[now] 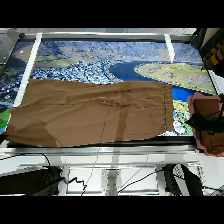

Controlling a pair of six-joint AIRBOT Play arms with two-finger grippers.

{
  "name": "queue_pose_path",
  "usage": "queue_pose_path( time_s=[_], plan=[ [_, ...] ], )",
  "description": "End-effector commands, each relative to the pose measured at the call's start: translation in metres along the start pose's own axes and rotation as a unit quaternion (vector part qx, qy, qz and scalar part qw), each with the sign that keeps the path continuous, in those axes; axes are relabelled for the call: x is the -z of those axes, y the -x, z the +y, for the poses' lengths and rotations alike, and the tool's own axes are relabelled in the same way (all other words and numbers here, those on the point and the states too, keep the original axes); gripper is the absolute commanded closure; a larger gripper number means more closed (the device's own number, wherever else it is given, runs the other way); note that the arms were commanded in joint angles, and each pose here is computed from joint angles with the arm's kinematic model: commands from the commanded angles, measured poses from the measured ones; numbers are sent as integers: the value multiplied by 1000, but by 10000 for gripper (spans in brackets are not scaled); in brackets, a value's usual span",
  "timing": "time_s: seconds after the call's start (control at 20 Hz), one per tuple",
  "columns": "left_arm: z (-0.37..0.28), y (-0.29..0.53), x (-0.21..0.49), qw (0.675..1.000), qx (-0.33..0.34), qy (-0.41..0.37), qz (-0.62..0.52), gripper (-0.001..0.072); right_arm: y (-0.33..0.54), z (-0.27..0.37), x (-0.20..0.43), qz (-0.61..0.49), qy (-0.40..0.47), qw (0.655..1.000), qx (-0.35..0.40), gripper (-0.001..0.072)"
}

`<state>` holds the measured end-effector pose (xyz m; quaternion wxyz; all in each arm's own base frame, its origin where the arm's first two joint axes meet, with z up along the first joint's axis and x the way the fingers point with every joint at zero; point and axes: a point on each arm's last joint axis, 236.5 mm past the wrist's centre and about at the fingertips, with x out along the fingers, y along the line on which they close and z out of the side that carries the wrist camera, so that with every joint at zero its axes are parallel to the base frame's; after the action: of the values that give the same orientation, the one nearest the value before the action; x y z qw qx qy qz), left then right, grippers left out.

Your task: Fold the clothes and pants, and hang the long-sleeved shirts on hangers.

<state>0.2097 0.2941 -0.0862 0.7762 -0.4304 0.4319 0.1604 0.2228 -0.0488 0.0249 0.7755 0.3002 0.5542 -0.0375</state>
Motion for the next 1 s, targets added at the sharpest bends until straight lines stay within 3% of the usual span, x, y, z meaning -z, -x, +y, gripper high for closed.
queue_pose_path(
  time_s=[0.0, 0.15, 0.35, 0.75, 0.85, 0.95],
  plan=[
    [-10, 1, -8, 1000, 21, 8, -16, 688, -19, -11, 28, 8, -80, 997, 11, 227],
    [-11, 1, -7, 1000, 23, 9, -15, 688, -47, -20, 57, 45, -137, 989, 9, 227],
    [-12, 1, -7, 1000, 25, 9, -13, 688, -81, -31, 58, 9, -221, 975, -1, 236],
    [-17, 1, -3, 999, 36, 10, -6, 688, -99, -52, 17, -114, -272, 955, -11, 261],
    [-18, 1, -4, 999, 37, 10, -7, 688, -102, -54, 13, -120, -287, 950, -15, 331],
    [-22, 2, -8, 999, 47, 17, -16, 688, -112, -50, 12, -108, -294, 949, -32, 331]
  ],
)
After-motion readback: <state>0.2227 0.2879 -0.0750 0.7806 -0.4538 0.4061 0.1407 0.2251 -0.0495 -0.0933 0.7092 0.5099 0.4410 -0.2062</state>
